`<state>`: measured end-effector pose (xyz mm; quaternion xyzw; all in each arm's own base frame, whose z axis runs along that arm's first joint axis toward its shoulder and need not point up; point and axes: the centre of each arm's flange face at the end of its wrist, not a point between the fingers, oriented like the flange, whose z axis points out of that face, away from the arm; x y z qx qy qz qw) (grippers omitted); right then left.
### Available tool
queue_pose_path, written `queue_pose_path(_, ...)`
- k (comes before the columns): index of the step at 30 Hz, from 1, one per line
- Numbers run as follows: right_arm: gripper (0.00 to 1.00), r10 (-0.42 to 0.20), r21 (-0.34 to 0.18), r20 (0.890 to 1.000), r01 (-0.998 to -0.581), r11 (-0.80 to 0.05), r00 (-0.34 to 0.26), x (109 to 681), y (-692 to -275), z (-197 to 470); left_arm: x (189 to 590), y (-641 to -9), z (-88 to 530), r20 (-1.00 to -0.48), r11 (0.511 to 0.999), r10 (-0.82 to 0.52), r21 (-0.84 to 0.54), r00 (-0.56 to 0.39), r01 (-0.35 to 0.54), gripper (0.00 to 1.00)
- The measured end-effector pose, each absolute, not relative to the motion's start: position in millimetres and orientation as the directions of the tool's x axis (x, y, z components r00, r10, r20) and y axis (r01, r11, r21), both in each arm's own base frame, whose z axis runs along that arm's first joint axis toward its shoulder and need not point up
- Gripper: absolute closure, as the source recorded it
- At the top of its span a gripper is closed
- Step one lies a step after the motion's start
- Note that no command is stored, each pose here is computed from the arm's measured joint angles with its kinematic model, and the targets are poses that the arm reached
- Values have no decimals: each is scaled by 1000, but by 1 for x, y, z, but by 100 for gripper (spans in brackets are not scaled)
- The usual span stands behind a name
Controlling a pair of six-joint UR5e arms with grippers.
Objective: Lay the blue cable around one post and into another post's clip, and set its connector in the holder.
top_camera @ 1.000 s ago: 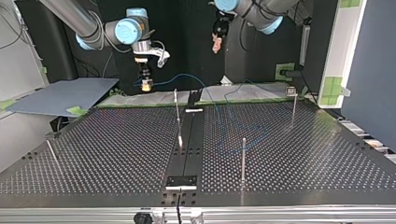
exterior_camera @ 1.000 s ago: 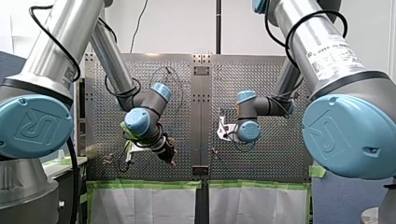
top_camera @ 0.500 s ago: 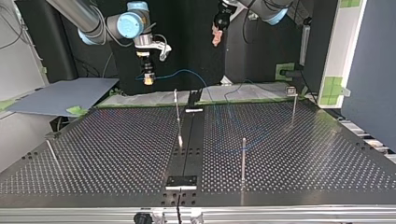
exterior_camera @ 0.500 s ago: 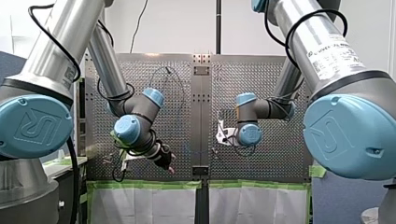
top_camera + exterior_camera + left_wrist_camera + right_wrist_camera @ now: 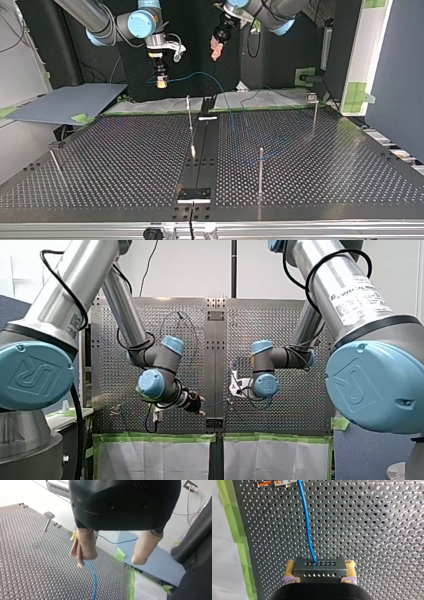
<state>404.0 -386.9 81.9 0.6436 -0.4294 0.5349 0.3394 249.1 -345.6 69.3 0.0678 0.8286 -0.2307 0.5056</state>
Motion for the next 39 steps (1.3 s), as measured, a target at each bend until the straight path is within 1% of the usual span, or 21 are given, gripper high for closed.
queue_pose_path(14, 67, -190, -21, 980, -911, -413, 63, 409, -381, 82, 263, -372, 42, -879, 874, -189, -354, -437, 333, 0)
queue_pose_path(20, 67, -191, -20, 979, -908, -417, 66, 411, -377, 82, 274, -379, 41, -888, 872, -241, -375, -392, 314, 0)
queue_pose_path(25, 67, -193, -24, 979, -908, -418, 63, 411, -373, 80, 288, -390, 51, -895, 855, -291, -402, -338, 327, 0)
queue_pose_path(30, 67, -191, -29, 980, -908, -418, 57, 410, -372, 80, 298, -401, 59, -890, 830, -349, -439, -293, 343, 0)
queue_pose_path(39, 67, -186, -31, 981, -910, -413, 51, 409, -375, 83, 299, -409, 64, -882, 806, -401, -468, -249, 361, 0)
